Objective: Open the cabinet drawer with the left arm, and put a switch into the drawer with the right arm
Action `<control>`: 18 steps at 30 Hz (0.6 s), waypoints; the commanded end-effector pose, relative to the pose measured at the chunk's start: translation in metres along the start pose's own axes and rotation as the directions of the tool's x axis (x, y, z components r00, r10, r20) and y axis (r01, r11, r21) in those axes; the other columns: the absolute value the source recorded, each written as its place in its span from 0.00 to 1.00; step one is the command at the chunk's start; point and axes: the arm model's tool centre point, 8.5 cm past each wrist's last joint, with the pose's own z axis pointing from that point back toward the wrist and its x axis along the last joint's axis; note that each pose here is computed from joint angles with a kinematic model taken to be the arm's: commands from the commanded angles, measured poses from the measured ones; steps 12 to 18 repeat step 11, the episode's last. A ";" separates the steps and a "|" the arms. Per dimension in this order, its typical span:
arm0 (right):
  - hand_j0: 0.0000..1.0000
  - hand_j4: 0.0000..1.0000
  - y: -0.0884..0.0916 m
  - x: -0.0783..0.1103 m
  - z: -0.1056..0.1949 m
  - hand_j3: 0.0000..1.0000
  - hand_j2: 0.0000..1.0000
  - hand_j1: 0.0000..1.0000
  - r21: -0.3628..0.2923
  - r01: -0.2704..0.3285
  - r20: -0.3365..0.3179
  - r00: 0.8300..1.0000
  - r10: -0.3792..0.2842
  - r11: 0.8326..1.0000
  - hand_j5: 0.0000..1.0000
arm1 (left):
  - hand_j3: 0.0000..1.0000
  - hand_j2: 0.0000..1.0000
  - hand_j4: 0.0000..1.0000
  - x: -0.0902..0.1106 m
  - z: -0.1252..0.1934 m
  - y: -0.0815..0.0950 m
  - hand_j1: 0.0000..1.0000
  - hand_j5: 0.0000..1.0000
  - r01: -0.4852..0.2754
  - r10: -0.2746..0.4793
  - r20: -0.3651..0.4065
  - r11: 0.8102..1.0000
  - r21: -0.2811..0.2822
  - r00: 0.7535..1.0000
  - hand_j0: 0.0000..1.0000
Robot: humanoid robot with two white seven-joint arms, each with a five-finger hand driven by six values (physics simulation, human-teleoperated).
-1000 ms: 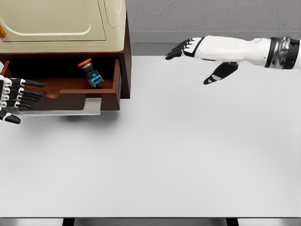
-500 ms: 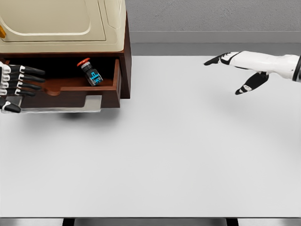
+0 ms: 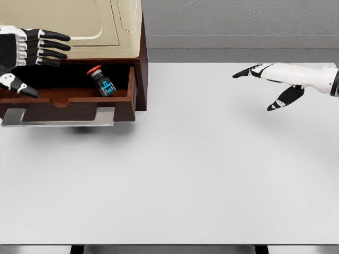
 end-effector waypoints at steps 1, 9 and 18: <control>1.00 1.00 -0.001 0.000 0.000 1.00 1.00 1.00 -0.006 0.006 0.001 1.000 -0.006 1.000 1.00 | 1.00 1.00 1.00 0.016 -0.013 -0.004 1.00 1.00 0.080 -0.076 0.113 0.997 -0.023 0.991 1.00; 1.00 1.00 0.000 0.000 0.000 1.00 1.00 1.00 -0.005 0.007 0.001 1.000 -0.007 1.000 1.00 | 1.00 1.00 1.00 -0.001 -0.060 -0.028 1.00 1.00 0.062 -0.032 0.203 0.988 -0.144 0.979 1.00; 1.00 1.00 0.001 -0.001 0.001 1.00 1.00 1.00 -0.003 0.010 -0.001 1.000 -0.010 1.000 1.00 | 1.00 1.00 1.00 -0.004 -0.059 -0.028 1.00 1.00 0.057 -0.028 0.198 0.988 -0.141 0.980 1.00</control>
